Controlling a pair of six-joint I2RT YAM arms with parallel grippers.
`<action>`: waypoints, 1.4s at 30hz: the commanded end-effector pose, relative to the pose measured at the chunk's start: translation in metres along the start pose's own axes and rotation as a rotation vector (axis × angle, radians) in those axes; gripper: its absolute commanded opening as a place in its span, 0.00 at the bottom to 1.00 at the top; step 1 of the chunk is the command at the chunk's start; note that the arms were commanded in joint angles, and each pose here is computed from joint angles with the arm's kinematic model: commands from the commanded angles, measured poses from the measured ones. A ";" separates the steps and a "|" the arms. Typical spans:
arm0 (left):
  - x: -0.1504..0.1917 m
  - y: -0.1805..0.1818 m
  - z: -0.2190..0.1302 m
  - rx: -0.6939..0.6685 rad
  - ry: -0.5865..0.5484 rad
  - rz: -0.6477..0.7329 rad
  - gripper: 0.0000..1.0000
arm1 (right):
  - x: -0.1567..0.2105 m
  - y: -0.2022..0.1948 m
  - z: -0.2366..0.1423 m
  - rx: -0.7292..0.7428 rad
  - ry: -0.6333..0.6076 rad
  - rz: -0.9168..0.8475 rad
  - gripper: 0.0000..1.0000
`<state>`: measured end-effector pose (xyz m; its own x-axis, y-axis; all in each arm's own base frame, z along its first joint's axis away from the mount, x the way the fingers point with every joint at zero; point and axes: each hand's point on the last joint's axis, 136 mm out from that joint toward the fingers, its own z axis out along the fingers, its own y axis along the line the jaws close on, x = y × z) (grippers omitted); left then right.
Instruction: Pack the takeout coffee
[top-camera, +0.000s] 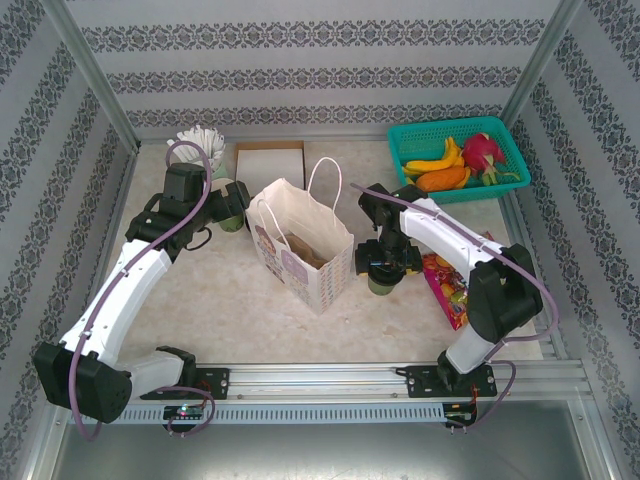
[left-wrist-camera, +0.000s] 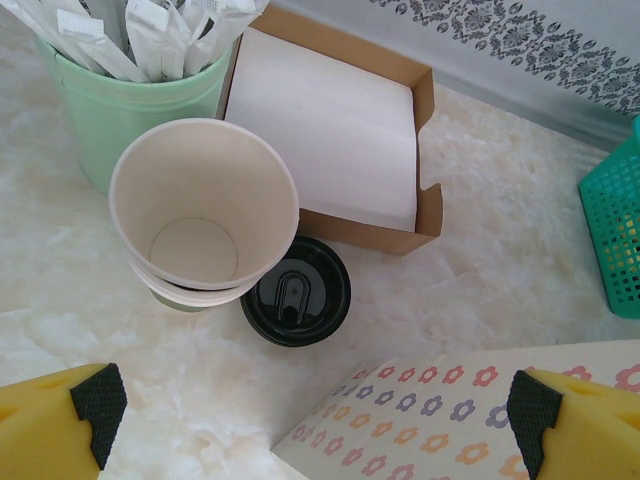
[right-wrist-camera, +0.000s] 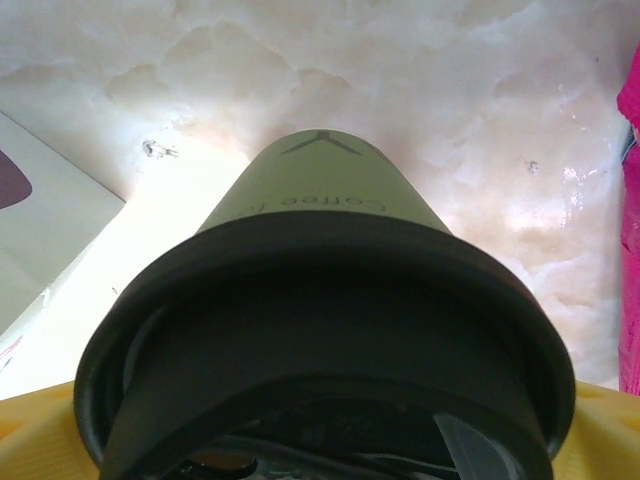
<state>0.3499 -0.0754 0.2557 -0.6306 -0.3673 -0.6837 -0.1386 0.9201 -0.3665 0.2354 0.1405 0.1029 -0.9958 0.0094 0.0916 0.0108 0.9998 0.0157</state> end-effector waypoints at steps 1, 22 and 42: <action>0.002 0.005 0.002 -0.017 0.019 0.016 1.00 | -0.002 -0.004 -0.004 0.033 0.002 -0.019 0.98; -0.036 -0.043 -0.018 0.169 -0.044 0.178 1.00 | 0.021 -0.019 -0.045 0.006 -0.055 -0.029 0.73; -0.002 -0.101 0.004 0.477 0.297 0.657 0.78 | 0.066 -0.032 -0.144 0.010 -0.224 -0.073 0.71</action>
<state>0.3732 -0.1704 0.2945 -0.6626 0.2601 -0.7024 0.5870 0.7628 -0.2713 0.1951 0.1213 0.2348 -0.9902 -0.0755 -0.1177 -0.0812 0.9957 0.0448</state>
